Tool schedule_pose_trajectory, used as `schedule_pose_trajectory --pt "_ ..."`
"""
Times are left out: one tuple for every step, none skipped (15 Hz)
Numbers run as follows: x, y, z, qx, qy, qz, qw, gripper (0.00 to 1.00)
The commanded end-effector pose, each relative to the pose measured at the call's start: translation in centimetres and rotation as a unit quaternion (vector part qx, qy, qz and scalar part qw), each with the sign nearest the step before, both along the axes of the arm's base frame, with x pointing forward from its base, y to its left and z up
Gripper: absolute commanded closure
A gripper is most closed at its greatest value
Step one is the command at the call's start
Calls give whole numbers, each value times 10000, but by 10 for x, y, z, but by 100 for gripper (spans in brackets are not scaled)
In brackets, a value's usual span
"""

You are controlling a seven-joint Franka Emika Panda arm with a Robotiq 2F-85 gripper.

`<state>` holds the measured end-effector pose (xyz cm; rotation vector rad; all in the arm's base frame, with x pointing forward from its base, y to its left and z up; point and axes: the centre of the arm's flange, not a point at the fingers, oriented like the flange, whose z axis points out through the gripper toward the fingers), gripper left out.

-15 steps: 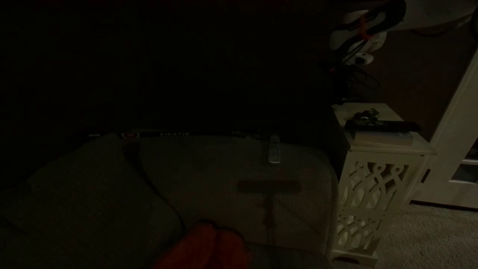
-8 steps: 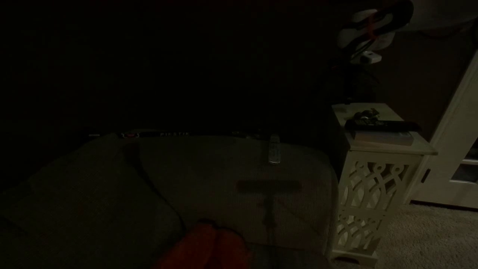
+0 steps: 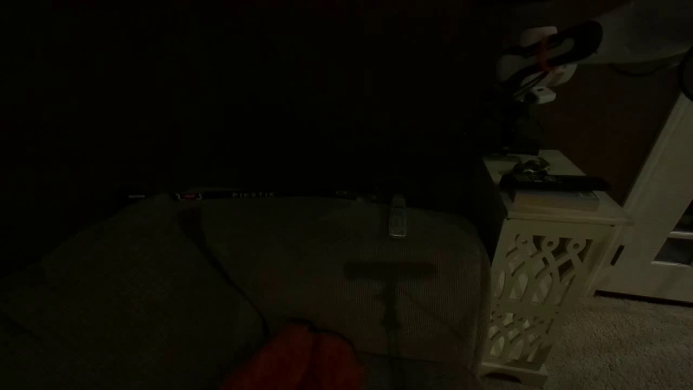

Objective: Put the remote controller on the side table

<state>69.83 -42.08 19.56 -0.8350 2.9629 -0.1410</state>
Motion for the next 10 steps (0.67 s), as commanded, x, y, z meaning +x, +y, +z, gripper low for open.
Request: schedule_pose_trajectory --pt "52 -39 -6 -130 -131 327 9993 72" --pt "53 -43 -6 -161 -116 394 9990 72" --pt "53 -47 -6 -212 -111 398 9989 72" --pt "53 -51 -6 -260 -107 388 9989 72" --pt "52 -55 -5 -303 -93 372 9988 72" --pt "51 -60 -6 -345 -94 289 9989 72" --pt "50 -65 -7 -371 -70 220 9990 72" --pt "48 -69 -7 -371 -47 224 9990 72" --pt "46 -72 -8 -355 12 332 9988 72" --pt "42 -74 -11 -352 88 512 9980 72"
